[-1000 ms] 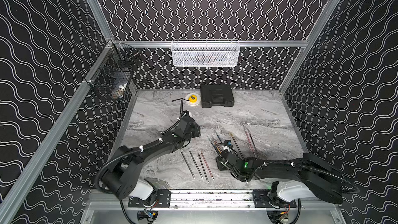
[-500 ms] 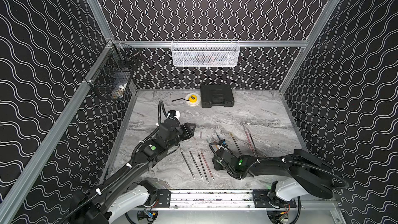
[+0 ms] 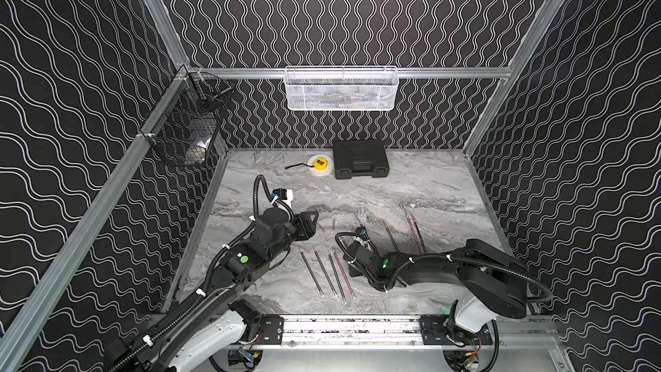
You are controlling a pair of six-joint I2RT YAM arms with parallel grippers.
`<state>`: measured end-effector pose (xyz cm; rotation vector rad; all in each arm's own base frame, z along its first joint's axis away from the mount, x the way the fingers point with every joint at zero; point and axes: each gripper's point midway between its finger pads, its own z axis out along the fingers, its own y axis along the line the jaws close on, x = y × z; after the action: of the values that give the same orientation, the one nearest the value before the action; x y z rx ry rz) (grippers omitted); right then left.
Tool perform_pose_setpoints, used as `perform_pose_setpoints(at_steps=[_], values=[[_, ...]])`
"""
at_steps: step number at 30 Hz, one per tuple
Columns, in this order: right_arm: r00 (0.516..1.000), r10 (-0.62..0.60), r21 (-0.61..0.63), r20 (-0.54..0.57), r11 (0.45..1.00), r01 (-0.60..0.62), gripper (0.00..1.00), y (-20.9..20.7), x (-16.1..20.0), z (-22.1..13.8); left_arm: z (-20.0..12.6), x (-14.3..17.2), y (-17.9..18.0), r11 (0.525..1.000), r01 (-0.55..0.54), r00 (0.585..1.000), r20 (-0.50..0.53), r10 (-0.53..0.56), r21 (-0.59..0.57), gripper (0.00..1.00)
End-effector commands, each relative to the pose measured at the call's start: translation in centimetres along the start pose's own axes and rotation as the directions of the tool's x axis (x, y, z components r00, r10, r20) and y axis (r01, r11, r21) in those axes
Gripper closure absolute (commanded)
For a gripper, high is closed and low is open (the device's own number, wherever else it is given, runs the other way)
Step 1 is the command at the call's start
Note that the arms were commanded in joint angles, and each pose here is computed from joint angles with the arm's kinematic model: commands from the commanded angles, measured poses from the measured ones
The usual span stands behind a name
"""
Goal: Remove the protective cover of the pencils
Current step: Pick up the pencil from the center of the board.
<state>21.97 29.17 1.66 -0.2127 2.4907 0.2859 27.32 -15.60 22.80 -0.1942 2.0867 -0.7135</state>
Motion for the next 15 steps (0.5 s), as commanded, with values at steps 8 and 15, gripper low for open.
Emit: perform_pose_setpoints(at_steps=[8,15], values=[[0.994,-0.013,0.048,-0.113,0.999,0.018,0.83,-0.6,2.3,1.3,-1.1,3.1,1.2,0.997,0.078,0.995,-0.063,-0.076,0.029,0.2],[0.998,0.012,-0.025,-0.063,1.0,-0.014,1.0,0.5,1.0,1.1,0.9,3.2,-2.3,0.957,0.063,0.998,-0.012,-0.062,0.283,0.19]])
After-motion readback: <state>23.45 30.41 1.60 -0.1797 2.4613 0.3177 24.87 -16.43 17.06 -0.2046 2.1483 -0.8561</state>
